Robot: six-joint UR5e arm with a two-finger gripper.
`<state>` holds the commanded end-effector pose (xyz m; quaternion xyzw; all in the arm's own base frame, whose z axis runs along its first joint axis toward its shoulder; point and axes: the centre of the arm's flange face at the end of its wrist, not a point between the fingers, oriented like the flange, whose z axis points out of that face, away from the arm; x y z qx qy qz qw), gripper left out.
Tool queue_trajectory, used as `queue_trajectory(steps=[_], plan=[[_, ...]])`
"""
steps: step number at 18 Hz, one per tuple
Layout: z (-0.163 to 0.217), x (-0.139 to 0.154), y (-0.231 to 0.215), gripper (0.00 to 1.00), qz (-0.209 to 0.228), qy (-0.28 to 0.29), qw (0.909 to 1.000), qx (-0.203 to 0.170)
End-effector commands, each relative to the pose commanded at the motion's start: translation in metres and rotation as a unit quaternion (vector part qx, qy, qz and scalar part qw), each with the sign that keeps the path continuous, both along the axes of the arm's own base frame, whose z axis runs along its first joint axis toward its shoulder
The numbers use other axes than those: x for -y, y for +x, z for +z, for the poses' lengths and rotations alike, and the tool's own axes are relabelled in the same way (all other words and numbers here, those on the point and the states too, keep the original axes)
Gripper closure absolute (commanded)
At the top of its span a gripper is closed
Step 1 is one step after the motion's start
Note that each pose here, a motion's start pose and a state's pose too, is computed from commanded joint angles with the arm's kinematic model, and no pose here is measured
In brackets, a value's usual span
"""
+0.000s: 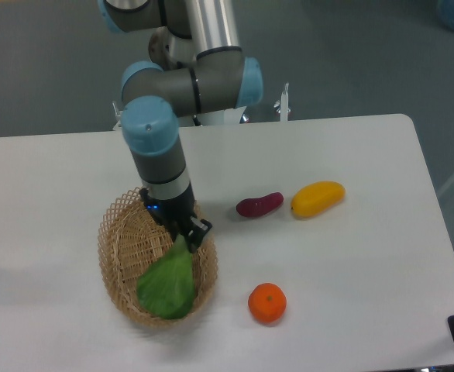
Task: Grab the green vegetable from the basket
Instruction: 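Lift the bok choy out of the basket, tipping the basket, then carry the held bok choy up beside the yellow fruit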
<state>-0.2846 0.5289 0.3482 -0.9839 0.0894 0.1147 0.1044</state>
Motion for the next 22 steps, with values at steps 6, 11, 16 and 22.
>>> queue_trajectory(steps=[6, 11, 16, 22], plan=[[0.016, 0.048, -0.079, 0.54, -0.02, -0.014, 0.9997, 0.003], [0.022, 0.095, -0.13, 0.54, -0.045, -0.032, 0.9985, -0.005], [0.026, 0.139, -0.178, 0.54, -0.083, -0.039, 0.9956, -0.019], [0.023, 0.16, -0.204, 0.54, -0.105, -0.047, 0.9931, -0.022]])
